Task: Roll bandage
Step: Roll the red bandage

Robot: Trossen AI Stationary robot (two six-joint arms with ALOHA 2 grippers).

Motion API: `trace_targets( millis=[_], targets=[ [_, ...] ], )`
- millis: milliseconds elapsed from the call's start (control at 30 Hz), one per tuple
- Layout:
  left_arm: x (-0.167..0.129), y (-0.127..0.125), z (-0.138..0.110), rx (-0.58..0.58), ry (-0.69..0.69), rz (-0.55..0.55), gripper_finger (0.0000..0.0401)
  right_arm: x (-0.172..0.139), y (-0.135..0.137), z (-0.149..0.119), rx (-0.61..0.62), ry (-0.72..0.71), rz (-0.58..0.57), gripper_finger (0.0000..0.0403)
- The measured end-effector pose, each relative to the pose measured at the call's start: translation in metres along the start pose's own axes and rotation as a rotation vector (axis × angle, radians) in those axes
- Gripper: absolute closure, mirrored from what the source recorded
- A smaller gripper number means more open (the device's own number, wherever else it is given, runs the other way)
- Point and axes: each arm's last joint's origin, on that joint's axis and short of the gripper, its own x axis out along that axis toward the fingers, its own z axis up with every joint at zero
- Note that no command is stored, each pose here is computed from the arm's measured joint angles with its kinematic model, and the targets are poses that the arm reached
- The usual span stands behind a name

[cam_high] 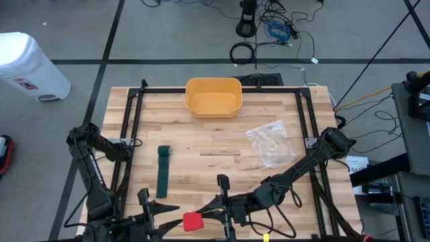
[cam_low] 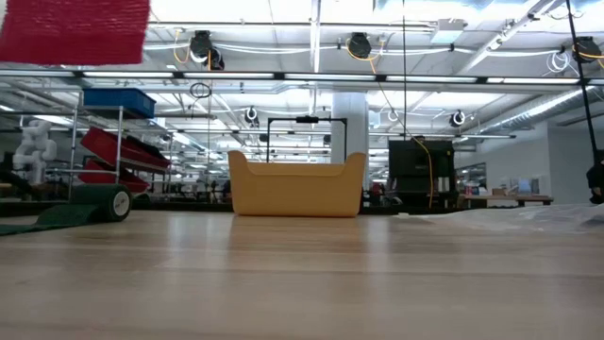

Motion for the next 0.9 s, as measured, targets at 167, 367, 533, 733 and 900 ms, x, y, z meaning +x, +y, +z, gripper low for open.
trace_targets(
  millis=[167, 367, 533, 733, 900],
  targets=[
    [0.0043, -0.0018, -0.0027, -0.009, 0.007, 0.008, 0.0228, -0.0001, 0.0001, 0.0001, 0.0, 0.0, 0.0, 0.0385],
    [0.004, -0.0017, -0.0025, -0.011, 0.006, 0.008, 0.0228, -0.0001, 0.0, 0.0002, 0.0, -0.002, -0.001, 0.0385],
    [0.0042, -0.0022, -0.0043, -0.001, 0.013, 0.007, 0.0228, -0.0001, -0.0002, 0.0007, 0.0, -0.007, -0.003, 0.0385],
    [0.004, -0.0022, -0.0043, -0.01, 0.012, 0.006, 0.0228, -0.0001, -0.0001, 0.0006, 0.0, -0.006, -0.003, 0.0385],
    [0.008, -0.0014, -0.0046, -0.011, 0.012, -0.001, 0.0228, -0.0001, -0.0002, 0.0007, 0.0, -0.006, -0.003, 0.0385]
  ],
)
